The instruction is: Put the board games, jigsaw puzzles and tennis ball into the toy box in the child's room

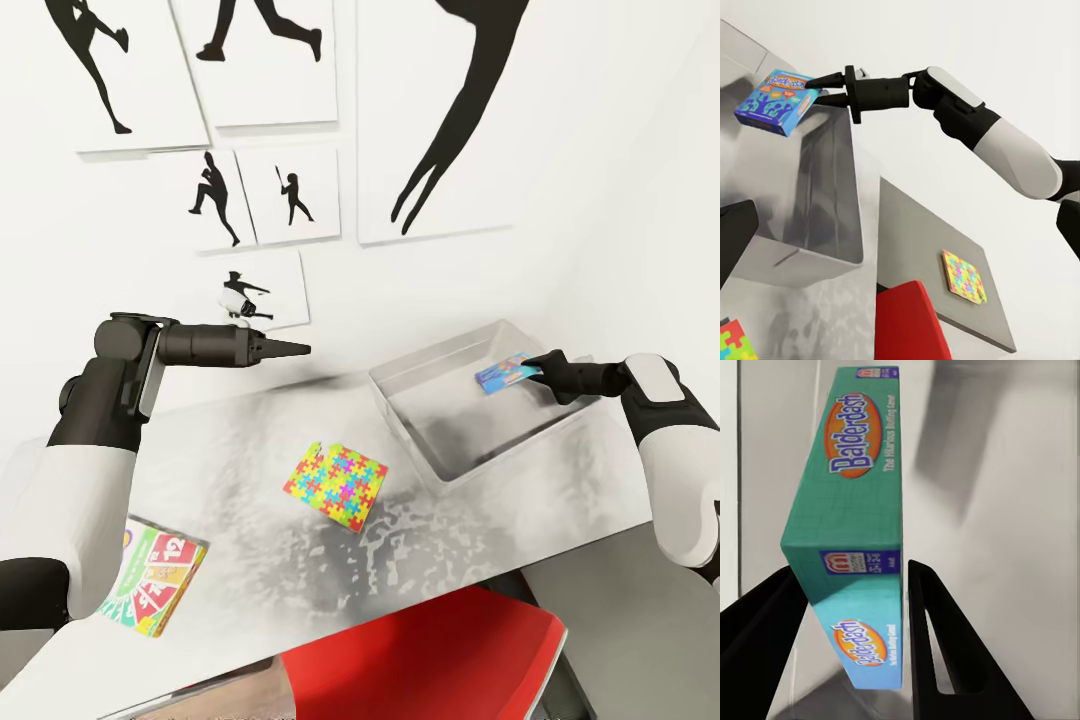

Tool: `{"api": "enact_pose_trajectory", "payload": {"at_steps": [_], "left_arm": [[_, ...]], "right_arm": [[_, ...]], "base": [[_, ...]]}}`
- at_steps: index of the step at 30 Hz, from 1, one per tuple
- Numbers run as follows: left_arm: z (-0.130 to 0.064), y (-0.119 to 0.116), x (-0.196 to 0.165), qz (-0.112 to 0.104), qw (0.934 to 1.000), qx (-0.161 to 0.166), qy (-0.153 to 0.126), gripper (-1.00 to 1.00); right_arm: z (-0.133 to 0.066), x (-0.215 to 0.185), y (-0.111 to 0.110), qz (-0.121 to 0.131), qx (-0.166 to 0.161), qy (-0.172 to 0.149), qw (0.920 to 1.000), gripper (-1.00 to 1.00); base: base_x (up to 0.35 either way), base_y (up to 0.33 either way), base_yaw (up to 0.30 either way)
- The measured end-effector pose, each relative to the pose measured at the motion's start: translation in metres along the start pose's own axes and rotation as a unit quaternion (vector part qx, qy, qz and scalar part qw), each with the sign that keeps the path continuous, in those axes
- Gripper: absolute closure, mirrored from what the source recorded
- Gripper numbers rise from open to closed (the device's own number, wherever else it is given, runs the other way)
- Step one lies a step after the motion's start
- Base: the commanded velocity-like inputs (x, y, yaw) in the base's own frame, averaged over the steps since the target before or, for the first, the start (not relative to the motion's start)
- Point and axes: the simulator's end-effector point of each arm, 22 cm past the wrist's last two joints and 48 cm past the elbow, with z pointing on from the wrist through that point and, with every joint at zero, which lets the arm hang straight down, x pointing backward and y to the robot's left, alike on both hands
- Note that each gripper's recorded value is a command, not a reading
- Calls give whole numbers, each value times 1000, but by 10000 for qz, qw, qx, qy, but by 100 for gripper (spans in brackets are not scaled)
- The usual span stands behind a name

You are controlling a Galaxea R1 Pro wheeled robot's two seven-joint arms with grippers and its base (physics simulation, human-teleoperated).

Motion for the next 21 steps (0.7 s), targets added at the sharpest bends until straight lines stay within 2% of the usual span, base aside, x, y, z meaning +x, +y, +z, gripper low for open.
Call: {"api": "enact_pose_trajectory", "payload": {"at_steps": [9,21], "left_arm": [[1,3,2,19,10000,17,1,-100],[4,13,9,-60,10000,23,18,-100]], "right_arm": [[8,3,-9,21,72,42,10000,100],[18,6,-20,46,160,81,9998,100]], "base": [[0,0,0],[0,0,0]]}}
